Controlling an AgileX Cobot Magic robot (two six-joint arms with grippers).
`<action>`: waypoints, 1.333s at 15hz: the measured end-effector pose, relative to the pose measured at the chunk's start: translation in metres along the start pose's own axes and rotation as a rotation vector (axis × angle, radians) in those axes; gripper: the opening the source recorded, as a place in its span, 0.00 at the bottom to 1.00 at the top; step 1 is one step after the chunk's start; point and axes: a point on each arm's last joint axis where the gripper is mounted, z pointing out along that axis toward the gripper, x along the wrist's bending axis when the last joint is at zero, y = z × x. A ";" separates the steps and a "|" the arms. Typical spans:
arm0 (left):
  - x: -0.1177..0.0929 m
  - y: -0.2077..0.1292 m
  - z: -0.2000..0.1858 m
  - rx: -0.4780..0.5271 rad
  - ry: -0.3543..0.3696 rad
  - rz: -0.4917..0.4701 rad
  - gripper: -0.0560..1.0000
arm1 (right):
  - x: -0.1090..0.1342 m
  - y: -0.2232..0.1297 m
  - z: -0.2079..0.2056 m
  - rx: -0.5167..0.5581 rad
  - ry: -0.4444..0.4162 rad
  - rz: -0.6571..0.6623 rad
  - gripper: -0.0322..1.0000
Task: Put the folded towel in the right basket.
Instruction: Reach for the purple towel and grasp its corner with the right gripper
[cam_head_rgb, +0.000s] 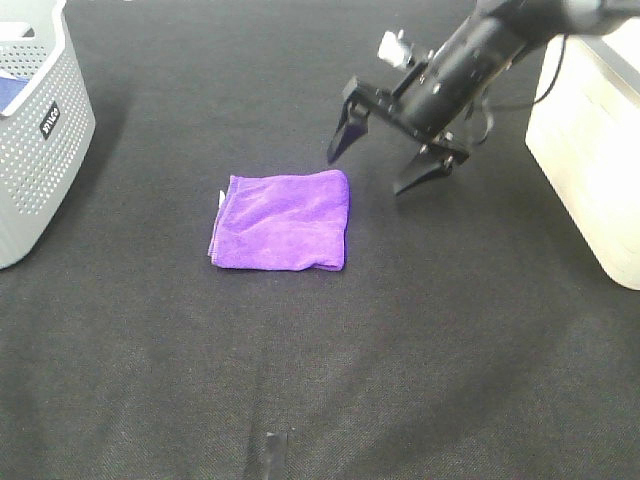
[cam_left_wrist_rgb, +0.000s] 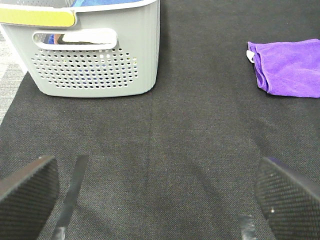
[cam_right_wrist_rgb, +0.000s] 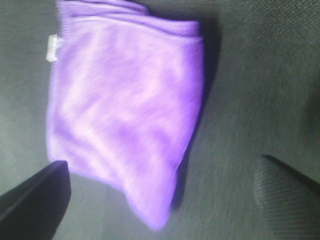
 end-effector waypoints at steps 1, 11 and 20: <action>0.000 0.000 0.000 0.000 0.000 0.000 0.99 | -0.005 0.002 0.011 -0.004 0.003 0.016 0.94; 0.000 0.000 0.000 0.000 0.000 0.000 0.99 | -0.010 0.000 0.052 -0.003 -0.012 0.005 0.93; 0.000 0.000 0.000 0.000 0.000 0.000 0.99 | 0.037 -0.016 0.101 -0.034 0.007 -0.087 0.41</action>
